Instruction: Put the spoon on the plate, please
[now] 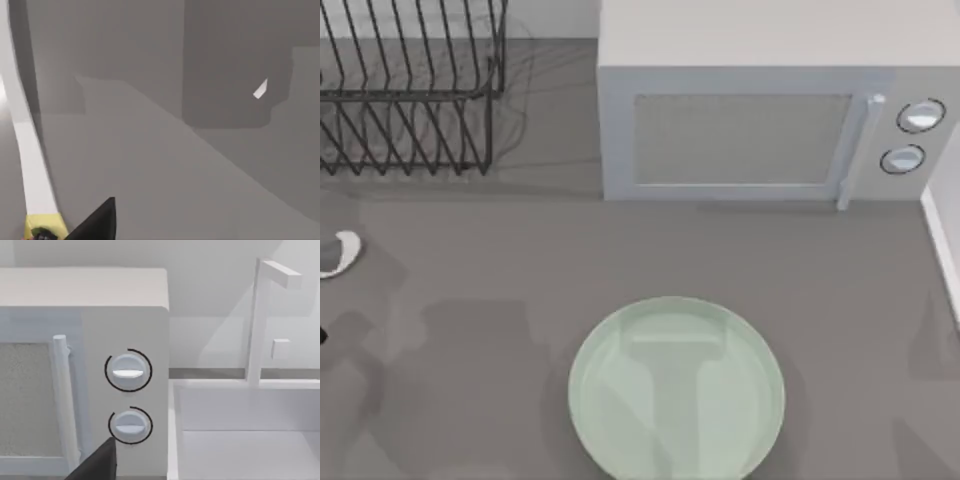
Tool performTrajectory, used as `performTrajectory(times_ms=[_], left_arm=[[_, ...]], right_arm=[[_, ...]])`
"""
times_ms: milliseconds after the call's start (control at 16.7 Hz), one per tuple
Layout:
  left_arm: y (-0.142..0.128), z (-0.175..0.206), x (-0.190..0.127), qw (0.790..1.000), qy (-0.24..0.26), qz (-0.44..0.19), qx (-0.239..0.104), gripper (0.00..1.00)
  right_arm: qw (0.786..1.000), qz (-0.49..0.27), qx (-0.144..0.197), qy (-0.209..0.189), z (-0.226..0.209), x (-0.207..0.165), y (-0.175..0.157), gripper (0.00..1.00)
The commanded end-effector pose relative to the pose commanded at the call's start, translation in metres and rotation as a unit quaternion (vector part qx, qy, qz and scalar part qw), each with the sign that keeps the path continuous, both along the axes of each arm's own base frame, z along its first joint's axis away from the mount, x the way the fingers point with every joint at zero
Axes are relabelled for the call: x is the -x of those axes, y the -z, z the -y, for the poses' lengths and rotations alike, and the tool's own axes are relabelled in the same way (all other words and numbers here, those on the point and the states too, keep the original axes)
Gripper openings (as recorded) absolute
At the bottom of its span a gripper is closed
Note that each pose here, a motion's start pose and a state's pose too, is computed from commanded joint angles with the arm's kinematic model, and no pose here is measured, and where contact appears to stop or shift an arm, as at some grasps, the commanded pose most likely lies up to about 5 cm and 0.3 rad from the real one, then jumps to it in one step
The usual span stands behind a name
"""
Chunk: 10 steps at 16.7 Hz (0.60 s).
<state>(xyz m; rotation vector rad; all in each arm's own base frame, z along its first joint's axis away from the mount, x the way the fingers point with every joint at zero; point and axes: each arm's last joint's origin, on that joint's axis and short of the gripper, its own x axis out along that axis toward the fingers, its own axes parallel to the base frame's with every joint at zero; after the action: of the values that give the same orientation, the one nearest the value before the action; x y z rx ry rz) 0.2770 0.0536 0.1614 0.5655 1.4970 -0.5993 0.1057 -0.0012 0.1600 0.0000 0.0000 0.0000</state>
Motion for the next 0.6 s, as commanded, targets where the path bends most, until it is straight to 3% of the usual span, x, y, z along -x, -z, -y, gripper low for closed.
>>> performTrajectory(times_ms=[300, 600], left_arm=[[-0.012, -0.037, -0.045, 1.000, -0.003, -0.022, 0.000, 1.00], [-0.031, -0.053, -0.058, 1.000, -0.012, 0.005, -0.011, 1.00]], right_arm=[[1.000, 0.000, 0.000, 0.000, 0.000, 0.000, 0.000, 1.00], [1.000, 0.000, 0.000, 0.000, 0.000, 0.000, 0.000, 1.00]])
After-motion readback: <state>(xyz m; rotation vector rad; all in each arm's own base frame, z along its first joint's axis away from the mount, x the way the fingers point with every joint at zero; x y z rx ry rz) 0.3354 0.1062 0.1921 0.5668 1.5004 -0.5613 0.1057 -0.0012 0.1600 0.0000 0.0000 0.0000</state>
